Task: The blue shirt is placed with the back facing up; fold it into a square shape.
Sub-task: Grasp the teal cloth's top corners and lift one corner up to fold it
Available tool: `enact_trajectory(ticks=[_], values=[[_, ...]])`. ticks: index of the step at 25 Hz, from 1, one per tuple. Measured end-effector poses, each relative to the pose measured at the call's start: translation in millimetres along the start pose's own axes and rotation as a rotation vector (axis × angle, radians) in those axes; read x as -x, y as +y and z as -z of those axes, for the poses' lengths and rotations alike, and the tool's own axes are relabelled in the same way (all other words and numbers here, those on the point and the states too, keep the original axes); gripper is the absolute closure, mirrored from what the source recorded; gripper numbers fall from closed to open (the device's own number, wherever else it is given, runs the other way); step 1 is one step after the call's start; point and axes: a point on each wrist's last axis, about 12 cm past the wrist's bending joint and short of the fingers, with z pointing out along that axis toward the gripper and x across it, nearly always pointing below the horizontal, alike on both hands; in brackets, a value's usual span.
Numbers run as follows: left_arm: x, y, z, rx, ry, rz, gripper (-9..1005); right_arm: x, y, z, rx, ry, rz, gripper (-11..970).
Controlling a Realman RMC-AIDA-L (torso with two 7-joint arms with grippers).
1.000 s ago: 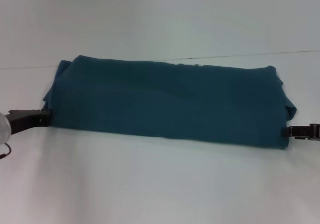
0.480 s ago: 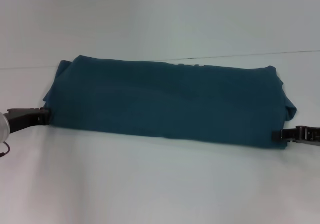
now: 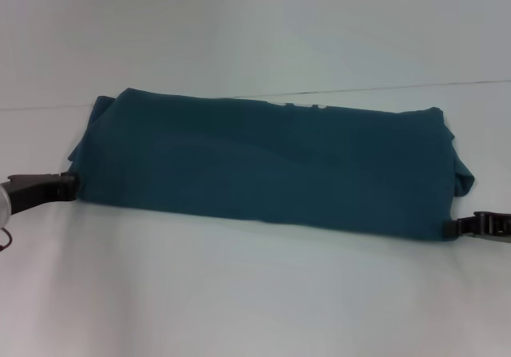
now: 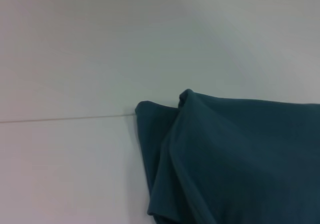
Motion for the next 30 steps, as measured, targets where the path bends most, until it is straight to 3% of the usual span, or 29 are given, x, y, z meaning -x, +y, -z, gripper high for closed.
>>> enact_trajectory(ticks=[1, 7, 30], values=[[-1, 0.5, 1, 0.001, -0.001, 0.003, 996, -1, -0.5, 1, 0.002, 0.002, -0.002, 919], [-6, 4.4, 11, -0.007, -0.006, 0.032, 995, -5, -4.0, 10, 0.014, 0.005, 0.001, 950], [-35, 7.6, 39, -0.029, 0.023, 0.084, 995, -26, -12.2, 29, 0.039, 0.022, -0.001, 877]])
